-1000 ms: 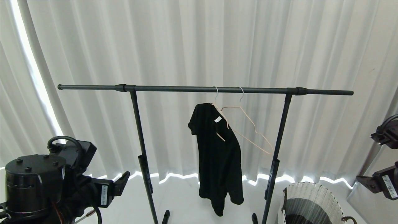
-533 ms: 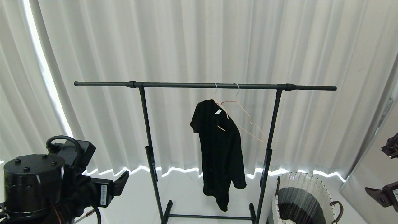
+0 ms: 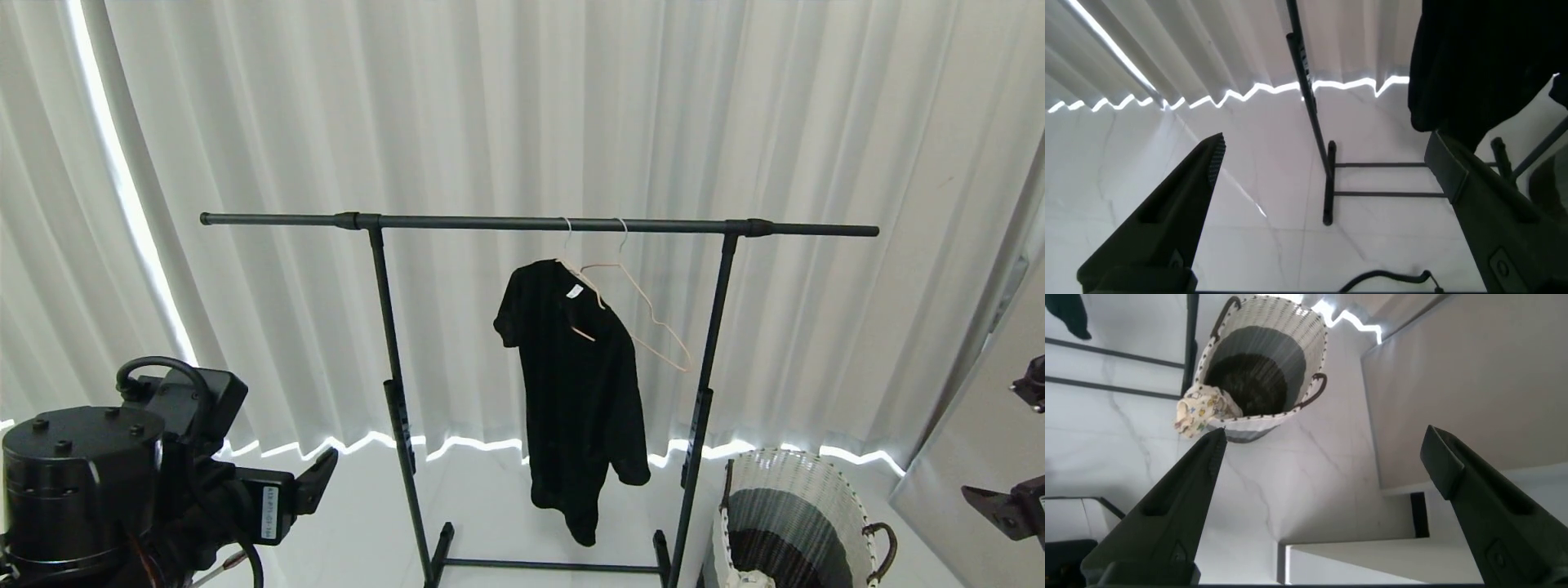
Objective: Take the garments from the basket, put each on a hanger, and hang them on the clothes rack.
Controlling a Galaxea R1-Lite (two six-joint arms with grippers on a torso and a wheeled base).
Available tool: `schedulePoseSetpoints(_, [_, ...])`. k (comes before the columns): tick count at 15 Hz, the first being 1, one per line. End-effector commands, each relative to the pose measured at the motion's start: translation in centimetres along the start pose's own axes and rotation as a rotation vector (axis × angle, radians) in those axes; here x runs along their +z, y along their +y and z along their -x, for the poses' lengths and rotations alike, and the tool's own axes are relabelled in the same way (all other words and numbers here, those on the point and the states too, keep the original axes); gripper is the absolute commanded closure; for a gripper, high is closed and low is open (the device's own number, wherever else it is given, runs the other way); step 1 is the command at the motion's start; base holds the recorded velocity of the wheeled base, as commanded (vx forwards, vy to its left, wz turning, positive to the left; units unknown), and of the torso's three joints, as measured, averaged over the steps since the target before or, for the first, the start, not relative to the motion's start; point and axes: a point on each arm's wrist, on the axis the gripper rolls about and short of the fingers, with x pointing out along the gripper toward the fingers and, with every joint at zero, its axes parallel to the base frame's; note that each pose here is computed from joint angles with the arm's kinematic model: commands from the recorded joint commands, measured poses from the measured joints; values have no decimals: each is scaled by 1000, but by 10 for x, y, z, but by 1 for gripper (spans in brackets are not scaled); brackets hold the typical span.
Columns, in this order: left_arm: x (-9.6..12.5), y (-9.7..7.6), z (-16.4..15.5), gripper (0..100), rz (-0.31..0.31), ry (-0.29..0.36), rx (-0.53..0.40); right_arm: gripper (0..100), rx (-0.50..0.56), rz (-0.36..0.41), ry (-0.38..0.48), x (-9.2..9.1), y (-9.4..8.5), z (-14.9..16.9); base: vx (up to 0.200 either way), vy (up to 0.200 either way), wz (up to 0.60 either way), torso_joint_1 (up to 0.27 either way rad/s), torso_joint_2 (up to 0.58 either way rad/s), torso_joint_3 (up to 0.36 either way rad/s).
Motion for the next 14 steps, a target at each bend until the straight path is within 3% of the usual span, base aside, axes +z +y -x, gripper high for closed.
schedulePoseSetpoints(1, [0,0,0,0,1,-2,0,0,1,2,3,0,0,-1,0,0,0,0,0,0])
schedulePoseSetpoints(5, [0,0,0,0,1,-2,0,0,3,5,10,-2,1,-2,0,0,0,-70,162,88])
schedulePoseSetpoints(14, [-1,0,0,0,5,2,0,0,5,7,10,-2,1,-2,0,0,0,-221,505,280])
